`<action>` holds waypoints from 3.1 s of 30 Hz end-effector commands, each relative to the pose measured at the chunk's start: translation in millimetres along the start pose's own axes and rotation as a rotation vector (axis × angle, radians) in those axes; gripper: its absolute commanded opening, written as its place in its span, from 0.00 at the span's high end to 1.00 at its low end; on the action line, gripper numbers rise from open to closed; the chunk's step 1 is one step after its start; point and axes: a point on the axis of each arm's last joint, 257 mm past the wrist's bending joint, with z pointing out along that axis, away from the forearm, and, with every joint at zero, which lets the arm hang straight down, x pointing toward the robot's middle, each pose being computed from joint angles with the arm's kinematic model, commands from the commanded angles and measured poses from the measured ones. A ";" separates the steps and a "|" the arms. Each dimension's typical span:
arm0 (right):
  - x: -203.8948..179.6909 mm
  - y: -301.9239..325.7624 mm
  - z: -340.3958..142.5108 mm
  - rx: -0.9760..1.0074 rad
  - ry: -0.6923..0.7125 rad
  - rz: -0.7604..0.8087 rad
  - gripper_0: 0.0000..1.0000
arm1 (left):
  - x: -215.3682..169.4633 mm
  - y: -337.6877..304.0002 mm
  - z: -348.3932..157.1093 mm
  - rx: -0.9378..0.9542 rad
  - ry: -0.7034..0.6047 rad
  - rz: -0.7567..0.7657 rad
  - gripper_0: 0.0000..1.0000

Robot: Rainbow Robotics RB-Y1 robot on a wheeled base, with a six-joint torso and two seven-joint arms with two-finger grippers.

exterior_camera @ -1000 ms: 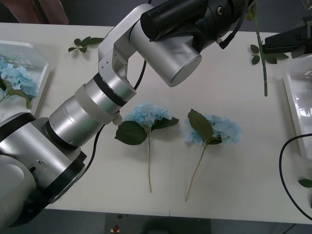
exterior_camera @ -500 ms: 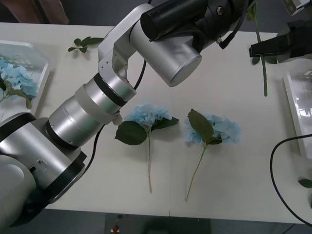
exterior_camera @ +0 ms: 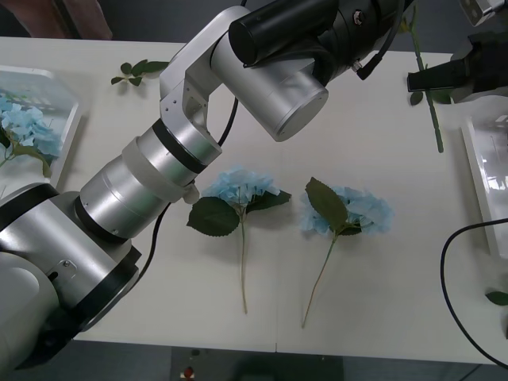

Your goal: Put the red flowers into the right box and the blue flowers into the left box

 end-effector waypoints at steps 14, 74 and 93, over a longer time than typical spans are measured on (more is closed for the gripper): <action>-24.5 -2.0 -43.0 0.111 -0.050 -0.004 1.00 | 7.2 -29.5 1.5 0.053 0.012 0.010 0.00; 203.8 -245.1 -377.4 1.457 -0.019 0.373 0.95 | 86.8 250.0 -300.6 -0.875 0.396 0.442 0.00; 131.7 -229.0 -345.4 1.436 0.012 0.089 0.00 | 89.3 307.3 -310.1 -1.009 0.423 0.473 0.00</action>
